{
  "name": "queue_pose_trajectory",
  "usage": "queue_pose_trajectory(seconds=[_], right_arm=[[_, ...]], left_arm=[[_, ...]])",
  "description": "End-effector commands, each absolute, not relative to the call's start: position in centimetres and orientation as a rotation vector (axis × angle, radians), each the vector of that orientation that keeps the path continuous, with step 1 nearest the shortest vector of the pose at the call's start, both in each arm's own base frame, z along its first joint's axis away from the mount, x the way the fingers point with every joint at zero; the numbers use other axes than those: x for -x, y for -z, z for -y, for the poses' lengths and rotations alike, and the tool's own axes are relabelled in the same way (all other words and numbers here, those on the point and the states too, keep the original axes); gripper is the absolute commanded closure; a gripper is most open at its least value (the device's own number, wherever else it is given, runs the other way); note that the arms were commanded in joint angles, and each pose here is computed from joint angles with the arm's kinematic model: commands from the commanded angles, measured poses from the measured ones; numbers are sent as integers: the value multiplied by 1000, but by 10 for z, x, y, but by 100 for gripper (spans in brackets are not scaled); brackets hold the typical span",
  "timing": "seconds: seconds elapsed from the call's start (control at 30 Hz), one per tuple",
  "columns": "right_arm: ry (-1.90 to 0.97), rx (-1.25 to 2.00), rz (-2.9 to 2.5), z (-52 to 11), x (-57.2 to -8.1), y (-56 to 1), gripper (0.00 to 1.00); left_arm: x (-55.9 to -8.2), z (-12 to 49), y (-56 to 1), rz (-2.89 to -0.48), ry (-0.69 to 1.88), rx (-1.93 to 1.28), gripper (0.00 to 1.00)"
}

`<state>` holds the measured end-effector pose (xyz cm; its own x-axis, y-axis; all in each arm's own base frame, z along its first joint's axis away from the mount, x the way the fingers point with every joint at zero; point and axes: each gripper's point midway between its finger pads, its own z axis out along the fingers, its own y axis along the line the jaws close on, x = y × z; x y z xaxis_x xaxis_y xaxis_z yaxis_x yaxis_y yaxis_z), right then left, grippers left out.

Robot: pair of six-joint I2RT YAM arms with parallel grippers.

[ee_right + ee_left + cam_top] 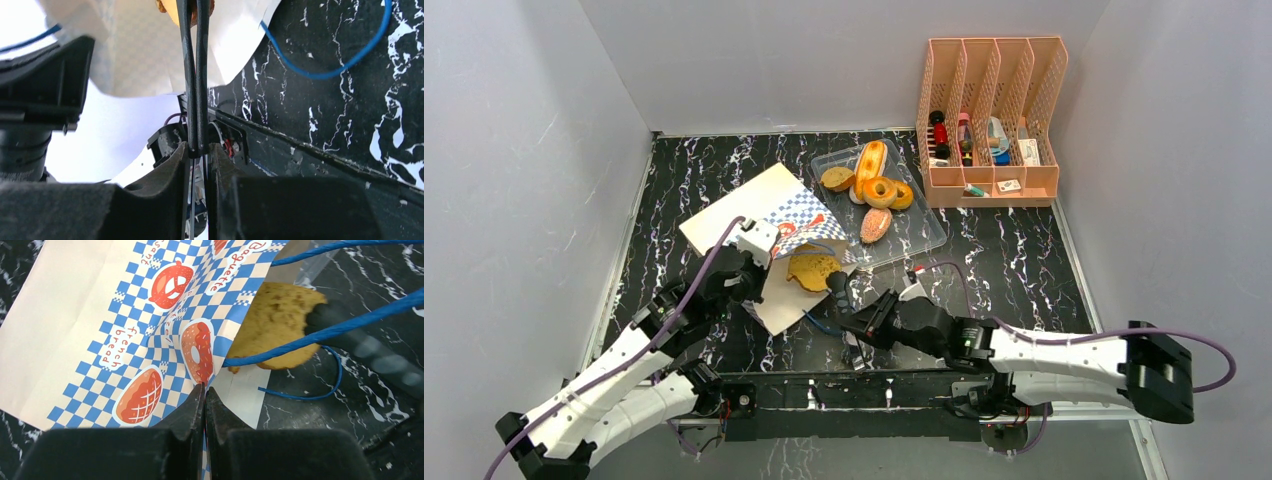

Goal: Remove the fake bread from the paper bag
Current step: Place the fake bread in the container, then place the paper bag at the center of the board.

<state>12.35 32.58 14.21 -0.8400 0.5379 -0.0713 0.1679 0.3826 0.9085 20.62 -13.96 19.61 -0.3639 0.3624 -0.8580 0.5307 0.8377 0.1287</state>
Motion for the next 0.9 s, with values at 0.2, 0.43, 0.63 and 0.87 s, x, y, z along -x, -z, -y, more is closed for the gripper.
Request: queue_pose_trajectory(seconds=[0.2,0.43,0.63,0.87], right_arm=[[-1387,-661,-2173,-285,-112,-171,100],[-1349,-729,-2109,-261,-116,-185,100],[-1273,-800,-2003,-239,-133,-203,100],[-1162,-874,-1861,-221,-157,-221,100]], left_arm=[[-236,98,-238,-1989,-45,-282,100],[-246,79,-269,-1926,-146,-135,100],[-249,74,-295,-1889,-159,-89,100],[-250,77,-320,-1862,-126,-69,100]])
